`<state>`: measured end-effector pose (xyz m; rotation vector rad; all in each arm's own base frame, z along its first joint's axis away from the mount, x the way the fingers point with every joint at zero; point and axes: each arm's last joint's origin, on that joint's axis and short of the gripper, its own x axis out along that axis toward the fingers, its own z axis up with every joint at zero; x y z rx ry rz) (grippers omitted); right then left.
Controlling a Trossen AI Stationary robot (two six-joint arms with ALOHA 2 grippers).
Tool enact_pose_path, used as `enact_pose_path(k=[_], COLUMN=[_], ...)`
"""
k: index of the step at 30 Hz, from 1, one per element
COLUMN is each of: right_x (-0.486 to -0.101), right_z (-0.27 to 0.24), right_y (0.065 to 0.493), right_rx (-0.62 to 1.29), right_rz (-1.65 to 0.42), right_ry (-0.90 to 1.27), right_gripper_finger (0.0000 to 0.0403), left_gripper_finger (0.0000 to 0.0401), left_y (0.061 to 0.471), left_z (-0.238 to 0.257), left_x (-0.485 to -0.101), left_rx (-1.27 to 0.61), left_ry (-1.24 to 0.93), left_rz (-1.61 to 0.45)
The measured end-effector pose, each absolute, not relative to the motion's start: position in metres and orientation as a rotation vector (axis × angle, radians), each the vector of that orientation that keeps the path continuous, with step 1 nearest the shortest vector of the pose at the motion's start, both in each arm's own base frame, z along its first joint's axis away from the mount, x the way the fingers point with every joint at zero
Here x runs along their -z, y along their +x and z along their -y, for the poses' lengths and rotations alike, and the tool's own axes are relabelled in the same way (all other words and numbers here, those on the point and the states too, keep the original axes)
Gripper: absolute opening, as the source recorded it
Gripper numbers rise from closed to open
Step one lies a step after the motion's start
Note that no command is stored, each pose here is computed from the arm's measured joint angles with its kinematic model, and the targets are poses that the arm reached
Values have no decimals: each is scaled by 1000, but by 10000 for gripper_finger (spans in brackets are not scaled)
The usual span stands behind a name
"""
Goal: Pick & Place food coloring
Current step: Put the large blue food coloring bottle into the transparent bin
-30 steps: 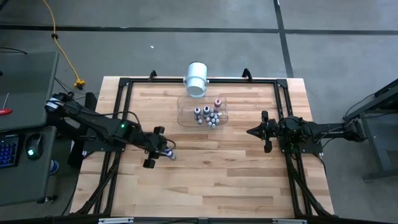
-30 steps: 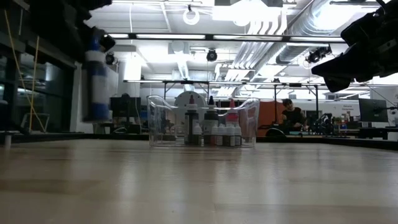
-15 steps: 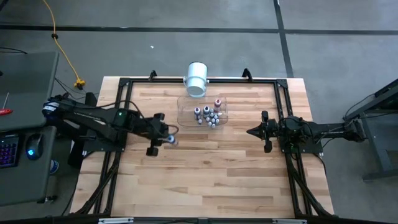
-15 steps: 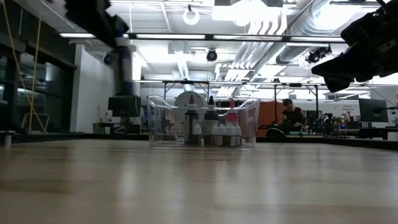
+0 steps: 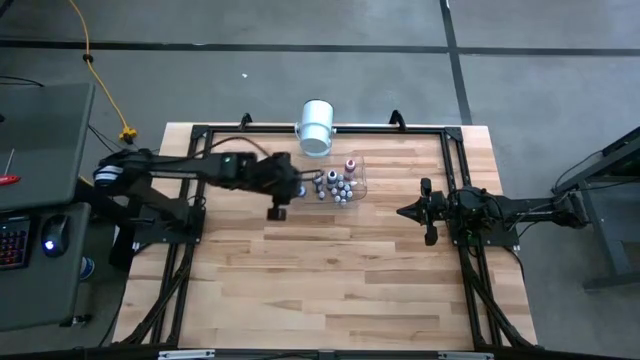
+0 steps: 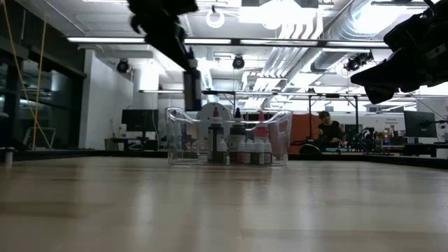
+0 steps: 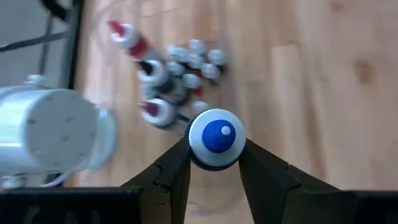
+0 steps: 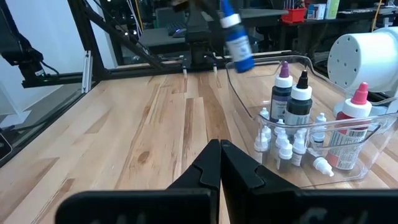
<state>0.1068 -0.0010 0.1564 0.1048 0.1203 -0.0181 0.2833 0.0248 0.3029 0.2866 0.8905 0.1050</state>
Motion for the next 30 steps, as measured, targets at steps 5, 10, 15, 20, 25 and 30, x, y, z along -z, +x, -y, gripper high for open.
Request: enact_pose_path(k=[5,10,15,20,25,30], right_x=[-157,-157,-157,-156,-156,-156], right_z=[1,1,1,1,1,1], right_y=[107,107,107,107,107,107], right_rx=[18,18,18,18,18,18], right_rz=[-119,-119,-119,-120,-119,-119], right_ry=[104,105,105,105,105,105], right_gripper_finger=[0,0,1,1,1,1], left_gripper_finger=[121,121,121,121,121,121], left_y=[300,310,320,331,340,344], left_z=[-42,-58,-69,-74,-77,-78], left_x=[-304,-291,-272,-256,-243,-233], left_rx=[-175,-221,-220,-210,-222,-220], left_ry=[266,205,115,77,28,17], left_rz=[-899,-919,-972,-978,-985,-1010])
